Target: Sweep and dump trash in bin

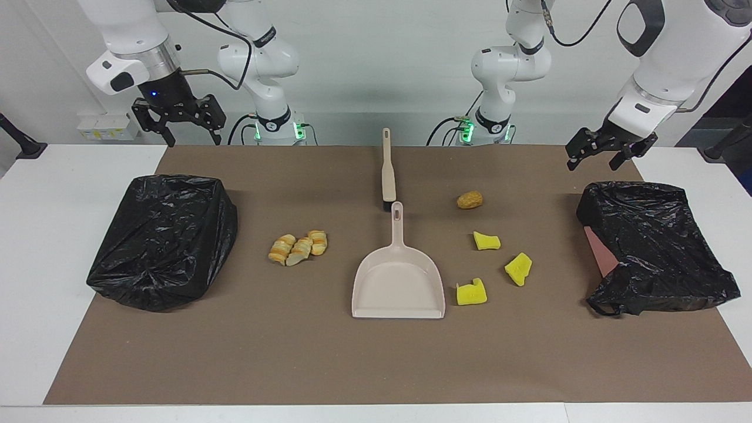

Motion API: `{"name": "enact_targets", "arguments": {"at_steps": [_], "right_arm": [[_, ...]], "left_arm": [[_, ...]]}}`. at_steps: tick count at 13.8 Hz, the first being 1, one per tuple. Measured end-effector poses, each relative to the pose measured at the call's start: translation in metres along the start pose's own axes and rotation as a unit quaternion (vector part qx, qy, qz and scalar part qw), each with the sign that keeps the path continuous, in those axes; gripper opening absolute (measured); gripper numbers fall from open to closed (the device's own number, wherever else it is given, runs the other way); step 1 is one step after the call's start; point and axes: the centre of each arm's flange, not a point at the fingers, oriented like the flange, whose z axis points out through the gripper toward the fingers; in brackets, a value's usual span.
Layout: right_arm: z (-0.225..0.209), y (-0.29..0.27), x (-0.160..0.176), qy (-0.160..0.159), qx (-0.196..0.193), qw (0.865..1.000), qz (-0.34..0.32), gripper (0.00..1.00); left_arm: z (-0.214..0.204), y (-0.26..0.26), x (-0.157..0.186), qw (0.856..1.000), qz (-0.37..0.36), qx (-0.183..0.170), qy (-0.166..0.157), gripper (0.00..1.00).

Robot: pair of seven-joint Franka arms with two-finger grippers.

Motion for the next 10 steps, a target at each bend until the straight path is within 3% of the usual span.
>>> {"name": "enact_targets", "arguments": {"at_steps": [10], "right_arm": [[0.0000,0.0016,-0.0001,0.000,0.000,1.000,0.001,1.00]], "left_arm": [[0.0020,0.0004,-0.0002,1.000,0.000,0.000,-0.002,1.00]]}}
